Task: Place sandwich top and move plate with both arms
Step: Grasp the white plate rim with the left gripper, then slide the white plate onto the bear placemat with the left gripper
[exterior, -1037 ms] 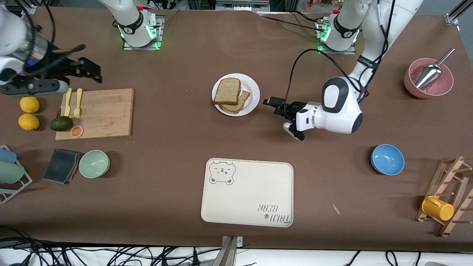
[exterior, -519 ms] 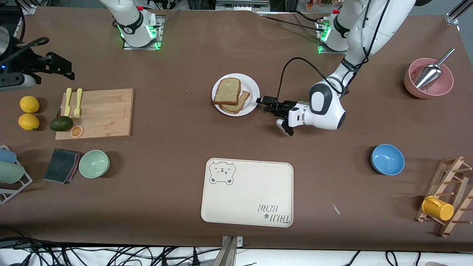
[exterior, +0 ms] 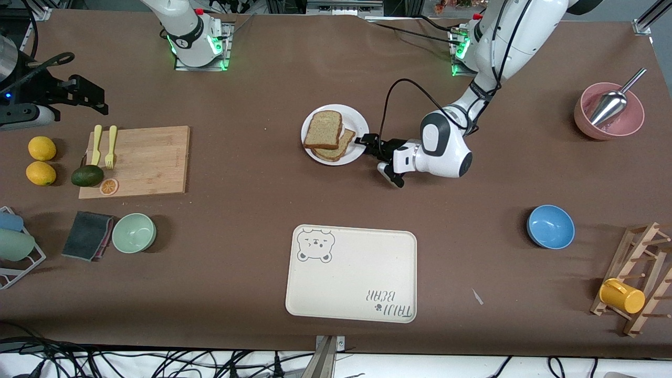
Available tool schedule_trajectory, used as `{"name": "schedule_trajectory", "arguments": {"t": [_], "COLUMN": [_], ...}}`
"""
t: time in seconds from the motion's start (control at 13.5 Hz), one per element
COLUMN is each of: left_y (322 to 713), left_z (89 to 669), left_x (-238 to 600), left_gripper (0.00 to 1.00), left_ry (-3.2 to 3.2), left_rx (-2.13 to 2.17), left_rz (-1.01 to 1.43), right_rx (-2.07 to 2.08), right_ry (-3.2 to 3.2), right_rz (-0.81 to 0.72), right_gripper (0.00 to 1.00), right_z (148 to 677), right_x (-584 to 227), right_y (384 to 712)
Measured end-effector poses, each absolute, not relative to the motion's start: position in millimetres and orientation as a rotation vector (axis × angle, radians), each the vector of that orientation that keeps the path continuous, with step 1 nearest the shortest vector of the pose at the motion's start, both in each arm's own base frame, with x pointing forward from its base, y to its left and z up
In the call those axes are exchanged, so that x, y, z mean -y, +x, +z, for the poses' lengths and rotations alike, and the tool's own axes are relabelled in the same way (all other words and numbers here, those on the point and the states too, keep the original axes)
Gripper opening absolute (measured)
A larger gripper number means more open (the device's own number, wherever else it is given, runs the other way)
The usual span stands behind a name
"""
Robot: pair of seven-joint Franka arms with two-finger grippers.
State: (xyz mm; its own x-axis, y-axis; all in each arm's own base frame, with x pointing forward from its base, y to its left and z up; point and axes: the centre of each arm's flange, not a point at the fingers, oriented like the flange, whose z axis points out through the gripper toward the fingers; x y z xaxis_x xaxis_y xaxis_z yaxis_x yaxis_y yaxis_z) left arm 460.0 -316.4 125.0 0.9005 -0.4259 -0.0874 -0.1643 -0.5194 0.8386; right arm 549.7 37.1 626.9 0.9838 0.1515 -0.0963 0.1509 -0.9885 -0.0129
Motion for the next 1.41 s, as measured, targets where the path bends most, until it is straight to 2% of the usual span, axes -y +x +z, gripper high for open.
{"name": "schedule_trajectory", "arguments": {"t": [0.15,0.22,0.3,0.44,0.89,1.41], "left_y": [457.6,456.8,456.2,456.2,469.9,580.6], "left_z": [119.4,115.8,112.0,109.8,112.8,192.5], "left_x": [316.3,315.1,313.5,312.0,298.4,295.1], "left_gripper": [0.28,0.21,0.21,0.04,0.05,0.05], "left_ry": [2.108,2.104,2.099,2.079,2.081,2.071], "left_rx": [0.455,0.472,0.486,0.499,0.469,0.231], "left_rz": [-0.341,-0.333,-0.327,-0.318,-0.286,-0.083], "right_rx": [0.238,0.237,0.235,0.228,0.168,0.165], "right_ry": [-3.126,-3.128,-3.129,-3.132,-3.136,-3.140], "right_rz": [0.155,0.155,0.155,0.158,0.147,0.146], "right_gripper": [1.00,1.00,1.00,1.00,1.00,1.00], "right_z": [626.0,626.0,626.0,625.2,626.1,626.4], "right_x": [-36.7,-36.3,-35.3,-32.7,-12.2,-10.8], "right_y": [550.2,550.2,550.3,550.7,552.7,552.7]}}
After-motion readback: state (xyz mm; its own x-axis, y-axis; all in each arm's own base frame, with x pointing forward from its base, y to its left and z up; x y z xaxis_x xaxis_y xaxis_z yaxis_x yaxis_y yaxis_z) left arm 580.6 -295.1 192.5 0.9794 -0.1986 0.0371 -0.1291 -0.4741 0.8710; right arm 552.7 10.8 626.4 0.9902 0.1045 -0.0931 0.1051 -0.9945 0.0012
